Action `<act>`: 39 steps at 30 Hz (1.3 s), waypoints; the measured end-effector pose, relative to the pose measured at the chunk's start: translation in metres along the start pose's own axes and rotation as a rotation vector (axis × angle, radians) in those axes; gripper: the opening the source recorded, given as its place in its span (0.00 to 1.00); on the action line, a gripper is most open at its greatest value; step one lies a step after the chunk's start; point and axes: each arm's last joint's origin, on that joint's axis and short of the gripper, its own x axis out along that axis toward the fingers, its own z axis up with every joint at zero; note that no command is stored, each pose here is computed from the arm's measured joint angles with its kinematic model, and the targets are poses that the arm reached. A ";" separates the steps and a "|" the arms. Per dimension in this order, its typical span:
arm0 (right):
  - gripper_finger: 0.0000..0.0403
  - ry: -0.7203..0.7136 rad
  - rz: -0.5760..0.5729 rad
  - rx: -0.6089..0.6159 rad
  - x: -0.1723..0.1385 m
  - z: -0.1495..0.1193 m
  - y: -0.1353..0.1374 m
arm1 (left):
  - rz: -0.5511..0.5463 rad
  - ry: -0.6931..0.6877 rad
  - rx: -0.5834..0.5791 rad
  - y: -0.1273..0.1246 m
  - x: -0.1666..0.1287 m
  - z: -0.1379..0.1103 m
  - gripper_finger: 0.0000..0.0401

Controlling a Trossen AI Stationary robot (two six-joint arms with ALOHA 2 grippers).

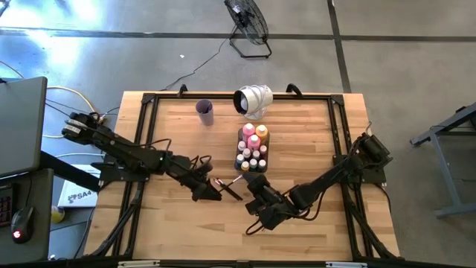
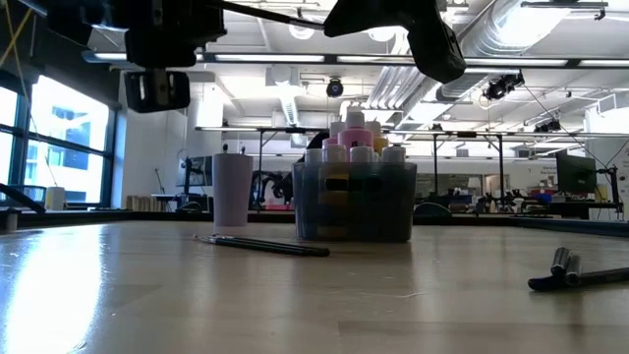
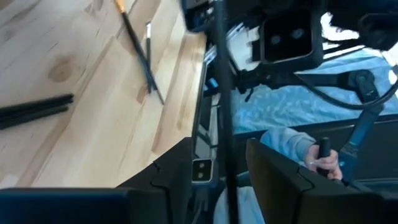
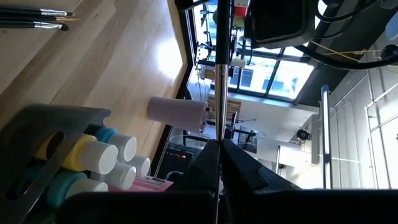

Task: Pick & Place Paint Supplies
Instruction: Put the silver paint brush into the violet cup

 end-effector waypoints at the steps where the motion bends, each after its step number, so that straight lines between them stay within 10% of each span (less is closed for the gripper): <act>1: 0.01 -0.001 0.001 0.000 0.000 0.000 0.000 | -0.004 -0.003 0.004 -0.001 0.000 0.000 0.36; 16: 0.01 -0.003 -0.001 0.002 -0.001 0.000 0.000 | -0.010 -0.038 0.025 -0.002 0.000 0.002 0.04; 39: 0.01 -0.008 -0.061 -0.055 -0.019 0.008 -0.004 | -0.002 -0.025 0.141 -0.001 0.000 0.001 0.02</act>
